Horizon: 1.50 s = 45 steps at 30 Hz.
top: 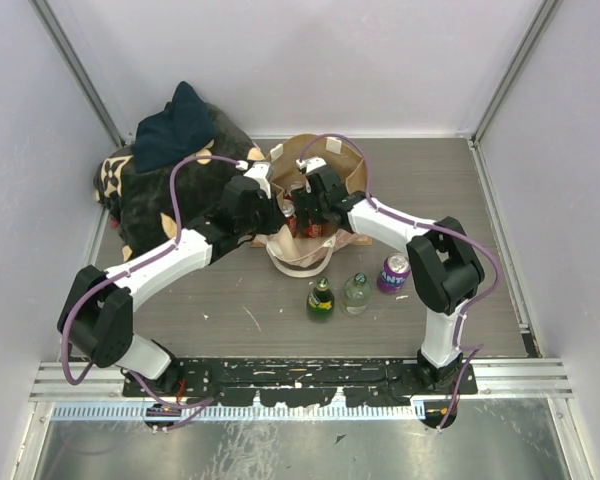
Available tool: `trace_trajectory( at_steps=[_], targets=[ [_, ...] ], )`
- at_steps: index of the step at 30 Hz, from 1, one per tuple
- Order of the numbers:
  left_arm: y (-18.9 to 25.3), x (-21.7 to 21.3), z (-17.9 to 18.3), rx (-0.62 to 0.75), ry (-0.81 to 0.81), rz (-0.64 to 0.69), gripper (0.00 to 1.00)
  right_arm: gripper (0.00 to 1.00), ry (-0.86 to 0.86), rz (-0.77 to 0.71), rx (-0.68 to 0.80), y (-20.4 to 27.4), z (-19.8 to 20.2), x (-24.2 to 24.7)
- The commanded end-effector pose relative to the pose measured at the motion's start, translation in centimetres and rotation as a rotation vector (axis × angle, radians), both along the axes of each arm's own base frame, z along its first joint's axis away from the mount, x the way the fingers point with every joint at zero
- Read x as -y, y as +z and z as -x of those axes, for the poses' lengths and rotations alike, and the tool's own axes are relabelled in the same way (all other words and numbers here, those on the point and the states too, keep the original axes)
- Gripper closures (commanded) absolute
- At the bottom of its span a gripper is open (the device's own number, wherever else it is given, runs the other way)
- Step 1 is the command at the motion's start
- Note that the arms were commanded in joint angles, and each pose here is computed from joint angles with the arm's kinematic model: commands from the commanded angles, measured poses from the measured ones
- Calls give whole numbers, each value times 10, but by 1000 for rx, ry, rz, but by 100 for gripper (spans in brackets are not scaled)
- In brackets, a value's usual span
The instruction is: Take the beverage out of the canvas bag
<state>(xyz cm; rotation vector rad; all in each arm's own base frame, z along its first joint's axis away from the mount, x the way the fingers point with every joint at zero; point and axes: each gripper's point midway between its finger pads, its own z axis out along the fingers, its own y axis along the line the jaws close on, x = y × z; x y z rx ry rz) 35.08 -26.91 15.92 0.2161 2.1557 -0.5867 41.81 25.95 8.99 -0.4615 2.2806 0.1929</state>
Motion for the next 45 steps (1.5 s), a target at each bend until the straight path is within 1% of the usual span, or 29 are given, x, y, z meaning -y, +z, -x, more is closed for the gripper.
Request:
trace_trajectory(
  at_steps=[1,3,6,9,11,16,18,22,26,28,30,31,34,38,42,45],
  targets=[
    [-36,-21,6,-79,47,-103,83,98,21,-54,51,20,-11,-10],
    [-35,-20,6,-75,44,-102,83,99,28,-60,66,31,-10,-10],
    [-33,-19,4,-65,40,-99,83,99,29,-70,131,62,-9,-7],
    [-31,-19,4,-56,39,-95,83,99,19,-79,263,115,-5,-2],
    [-30,-21,4,-51,38,-96,80,99,16,-86,359,154,1,2],
    [-28,-23,5,-39,38,-104,77,99,-8,-179,559,250,24,14],
    [-27,-22,6,-37,34,-101,76,99,-31,-215,616,282,35,24],
    [-25,-21,6,-33,28,-93,75,99,-102,-262,714,332,56,53],
    [-22,-19,6,-23,22,-81,74,99,-281,-267,848,370,78,107],
    [-20,-18,5,-17,17,-74,74,99,-413,-220,895,374,84,139],
    [-19,-16,5,-13,9,-72,75,99,-547,-156,901,368,85,170],
    [-18,-16,4,-12,9,-73,75,99,-580,-132,893,363,84,180],
    [-17,-16,3,-8,4,-79,75,99,-663,-89,841,333,73,213],
    [-18,-14,2,-9,-1,-80,76,99,-744,-72,753,284,61,252],
    [-18,-11,1,-15,-10,-76,75,99,-835,-89,660,230,57,288],
    [-18,-11,1,-16,-15,-83,75,99,-854,-123,592,188,55,301]
  ],
)
